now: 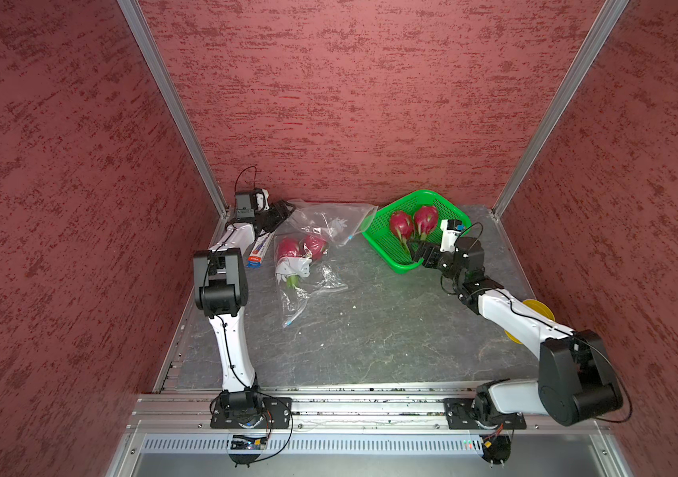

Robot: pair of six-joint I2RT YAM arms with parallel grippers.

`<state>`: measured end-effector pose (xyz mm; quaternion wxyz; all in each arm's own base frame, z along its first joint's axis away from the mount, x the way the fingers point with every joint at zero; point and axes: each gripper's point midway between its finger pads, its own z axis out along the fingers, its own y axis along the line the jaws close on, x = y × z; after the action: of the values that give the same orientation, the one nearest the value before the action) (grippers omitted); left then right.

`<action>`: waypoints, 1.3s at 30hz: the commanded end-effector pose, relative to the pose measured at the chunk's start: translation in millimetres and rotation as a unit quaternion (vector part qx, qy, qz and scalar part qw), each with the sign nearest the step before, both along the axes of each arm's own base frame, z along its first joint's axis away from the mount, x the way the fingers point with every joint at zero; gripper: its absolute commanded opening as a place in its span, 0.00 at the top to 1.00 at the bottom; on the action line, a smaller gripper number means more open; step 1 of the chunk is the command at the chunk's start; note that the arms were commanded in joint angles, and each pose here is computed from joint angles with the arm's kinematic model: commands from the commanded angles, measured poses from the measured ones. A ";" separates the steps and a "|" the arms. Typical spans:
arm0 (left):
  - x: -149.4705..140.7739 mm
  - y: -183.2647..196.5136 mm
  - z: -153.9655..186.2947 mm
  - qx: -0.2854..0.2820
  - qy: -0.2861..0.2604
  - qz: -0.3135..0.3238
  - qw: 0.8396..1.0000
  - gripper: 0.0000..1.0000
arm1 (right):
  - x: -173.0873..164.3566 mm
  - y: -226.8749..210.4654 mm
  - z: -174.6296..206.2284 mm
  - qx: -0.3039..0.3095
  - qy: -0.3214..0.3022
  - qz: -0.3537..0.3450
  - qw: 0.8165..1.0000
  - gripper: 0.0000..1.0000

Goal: Open the zip-top bag and take out the dragon fruit
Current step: Place the zipper food storage bag at the center of the board, then pick up the zipper food storage bag at the center of the board.

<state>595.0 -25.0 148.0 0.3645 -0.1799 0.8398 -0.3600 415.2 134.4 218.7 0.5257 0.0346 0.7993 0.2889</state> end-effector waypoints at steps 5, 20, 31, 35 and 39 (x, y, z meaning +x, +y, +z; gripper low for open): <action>-55.8 18.2 67.1 0.042 -0.051 0.059 0.996 0.00 | -4.7 16.3 35.2 0.034 -0.059 0.052 0.996 0.01; -230.0 -17.1 -13.6 0.045 0.063 0.059 0.995 0.03 | -43.0 27.9 18.7 0.059 -0.057 0.108 0.991 0.01; -282.5 -29.9 -78.7 0.015 0.108 0.068 0.992 0.12 | -70.5 57.5 -11.6 0.031 -0.011 0.144 0.989 0.01; -278.7 -29.5 -91.1 0.030 0.107 0.059 0.992 0.21 | -77.4 70.0 -18.6 0.030 0.000 0.153 0.988 0.01; -271.7 -33.2 -92.8 0.023 0.093 0.048 0.994 0.49 | -81.8 78.8 -18.8 0.022 0.003 0.160 0.987 0.01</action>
<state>309.3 -54.3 43.8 0.2698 -0.2698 0.8783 -0.2881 331.9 211.7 197.9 0.4631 -0.0805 0.7859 0.4018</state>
